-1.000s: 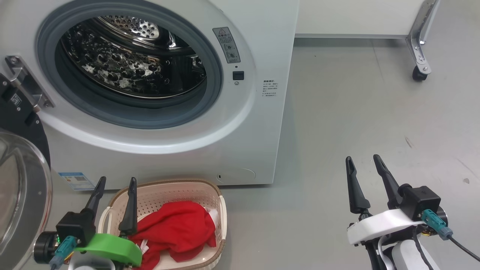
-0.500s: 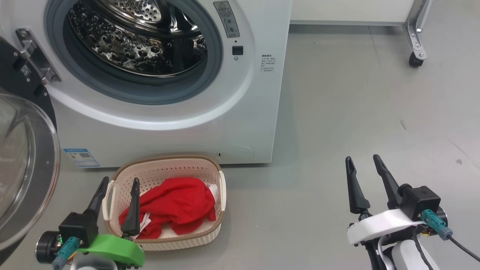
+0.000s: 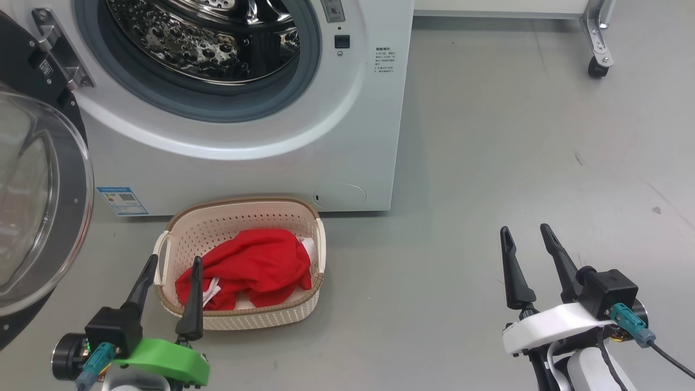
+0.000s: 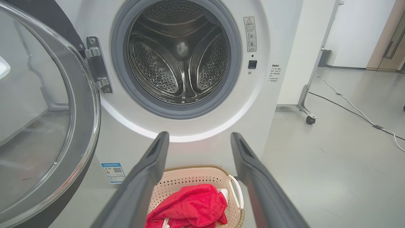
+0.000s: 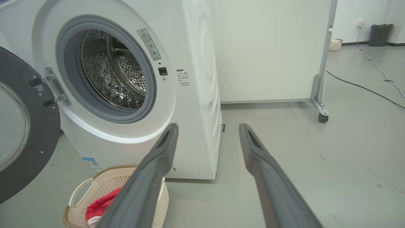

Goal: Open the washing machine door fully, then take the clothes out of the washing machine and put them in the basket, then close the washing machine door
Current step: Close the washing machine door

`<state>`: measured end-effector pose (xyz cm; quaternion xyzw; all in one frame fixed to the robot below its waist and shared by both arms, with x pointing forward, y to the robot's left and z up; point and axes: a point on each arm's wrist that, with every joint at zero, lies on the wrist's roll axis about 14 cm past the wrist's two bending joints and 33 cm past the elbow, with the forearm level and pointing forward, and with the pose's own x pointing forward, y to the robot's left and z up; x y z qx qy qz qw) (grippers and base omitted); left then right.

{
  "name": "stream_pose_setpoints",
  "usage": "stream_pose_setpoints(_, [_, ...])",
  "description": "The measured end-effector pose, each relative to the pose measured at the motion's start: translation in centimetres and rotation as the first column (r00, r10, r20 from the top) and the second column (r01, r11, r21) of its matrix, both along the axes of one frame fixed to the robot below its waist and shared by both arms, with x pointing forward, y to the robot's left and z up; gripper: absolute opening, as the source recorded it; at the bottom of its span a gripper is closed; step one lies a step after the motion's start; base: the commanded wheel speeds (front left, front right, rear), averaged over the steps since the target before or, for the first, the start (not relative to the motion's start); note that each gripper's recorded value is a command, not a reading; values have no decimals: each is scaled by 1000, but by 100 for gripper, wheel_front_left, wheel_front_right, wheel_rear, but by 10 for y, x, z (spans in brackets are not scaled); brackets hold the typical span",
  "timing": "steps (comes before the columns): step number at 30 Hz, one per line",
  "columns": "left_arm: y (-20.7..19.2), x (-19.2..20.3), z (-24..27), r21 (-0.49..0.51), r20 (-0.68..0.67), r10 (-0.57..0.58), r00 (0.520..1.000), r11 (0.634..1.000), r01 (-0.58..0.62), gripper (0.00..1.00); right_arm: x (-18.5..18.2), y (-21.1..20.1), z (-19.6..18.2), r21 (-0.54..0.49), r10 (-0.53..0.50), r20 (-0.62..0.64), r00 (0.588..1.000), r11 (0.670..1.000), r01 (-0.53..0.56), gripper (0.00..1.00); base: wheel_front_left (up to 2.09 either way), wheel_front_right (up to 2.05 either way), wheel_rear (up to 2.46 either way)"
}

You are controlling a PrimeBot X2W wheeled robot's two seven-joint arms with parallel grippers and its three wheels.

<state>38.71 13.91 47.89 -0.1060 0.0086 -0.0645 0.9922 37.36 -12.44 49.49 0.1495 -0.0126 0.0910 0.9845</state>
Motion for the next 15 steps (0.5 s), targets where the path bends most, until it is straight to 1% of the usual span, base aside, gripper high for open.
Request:
stream_pose_setpoints(7, [2,1,-1,1,-2,9,1000,1000,-9,100,1,0,-1,0,1,-4,1000,1000,-1,100,-49,49,0])
stream_pose_setpoints(15, [3,1,0,1,1,10,1000,1000,-10,100,1,0,-2,0,1,-5,1000,1000,-1,100,-20,20,0])
